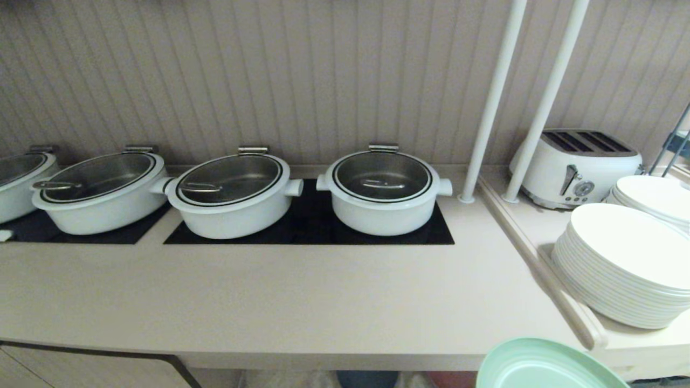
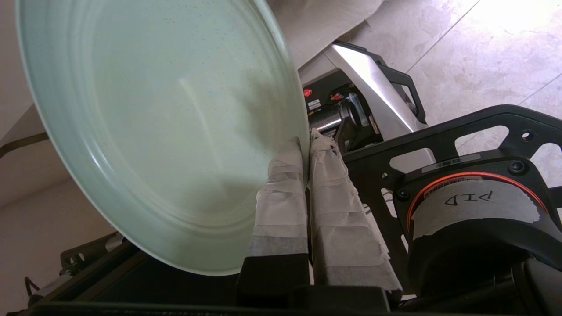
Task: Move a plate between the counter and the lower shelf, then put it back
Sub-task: Put the plate in the cupboard
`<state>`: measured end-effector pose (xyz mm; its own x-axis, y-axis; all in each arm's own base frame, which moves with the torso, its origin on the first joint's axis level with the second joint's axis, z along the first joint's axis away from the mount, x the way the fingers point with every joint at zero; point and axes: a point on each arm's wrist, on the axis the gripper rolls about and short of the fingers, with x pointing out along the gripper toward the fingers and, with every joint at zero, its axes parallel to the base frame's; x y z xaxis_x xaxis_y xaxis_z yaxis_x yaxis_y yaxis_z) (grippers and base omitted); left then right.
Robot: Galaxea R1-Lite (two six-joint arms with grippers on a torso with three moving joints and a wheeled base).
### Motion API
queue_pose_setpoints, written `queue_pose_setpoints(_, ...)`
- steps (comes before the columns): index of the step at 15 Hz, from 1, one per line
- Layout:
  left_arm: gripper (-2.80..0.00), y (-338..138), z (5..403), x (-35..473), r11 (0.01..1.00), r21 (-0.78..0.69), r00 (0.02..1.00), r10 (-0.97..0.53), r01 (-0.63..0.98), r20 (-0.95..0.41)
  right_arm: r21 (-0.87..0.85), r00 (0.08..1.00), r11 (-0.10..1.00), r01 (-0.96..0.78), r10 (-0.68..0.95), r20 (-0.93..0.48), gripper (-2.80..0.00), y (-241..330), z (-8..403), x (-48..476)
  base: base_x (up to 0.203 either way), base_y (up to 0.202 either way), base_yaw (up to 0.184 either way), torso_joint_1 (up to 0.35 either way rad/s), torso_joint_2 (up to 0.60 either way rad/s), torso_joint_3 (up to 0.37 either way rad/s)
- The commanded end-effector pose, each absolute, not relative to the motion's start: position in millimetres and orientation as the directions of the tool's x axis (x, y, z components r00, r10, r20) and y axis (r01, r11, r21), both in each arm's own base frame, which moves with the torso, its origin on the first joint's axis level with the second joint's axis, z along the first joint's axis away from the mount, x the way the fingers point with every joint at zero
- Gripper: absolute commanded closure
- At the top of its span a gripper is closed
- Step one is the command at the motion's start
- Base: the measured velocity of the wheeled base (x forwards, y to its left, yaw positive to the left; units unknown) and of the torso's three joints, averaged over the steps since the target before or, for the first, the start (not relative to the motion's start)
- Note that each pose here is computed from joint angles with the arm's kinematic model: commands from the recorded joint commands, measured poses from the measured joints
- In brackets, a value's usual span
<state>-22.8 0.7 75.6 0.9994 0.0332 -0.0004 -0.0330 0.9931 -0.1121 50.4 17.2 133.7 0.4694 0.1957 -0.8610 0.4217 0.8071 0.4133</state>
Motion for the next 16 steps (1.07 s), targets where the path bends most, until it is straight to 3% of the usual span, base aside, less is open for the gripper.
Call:
queue_pose_setpoints(1,0.0,0.8,75.5,-22.8,0.993,-0.113,0.999,0.034,-0.034,0.0,0.411,0.464,0.805,0.428,0.194,-0.864,0.0,17.2,133.0,50.2,0.0,0.0,0.0,0.0,0.0,0.0)
queue_pose_setpoints(16,0.0,0.8,75.7,-22.9,0.993,-0.113,0.999,0.034,-0.033,0.001,0.416,0.475,0.799,0.435,0.19,-0.859,0.0,15.4,133.2,46.8,0.0,0.0,0.0,0.0,0.0,0.0)
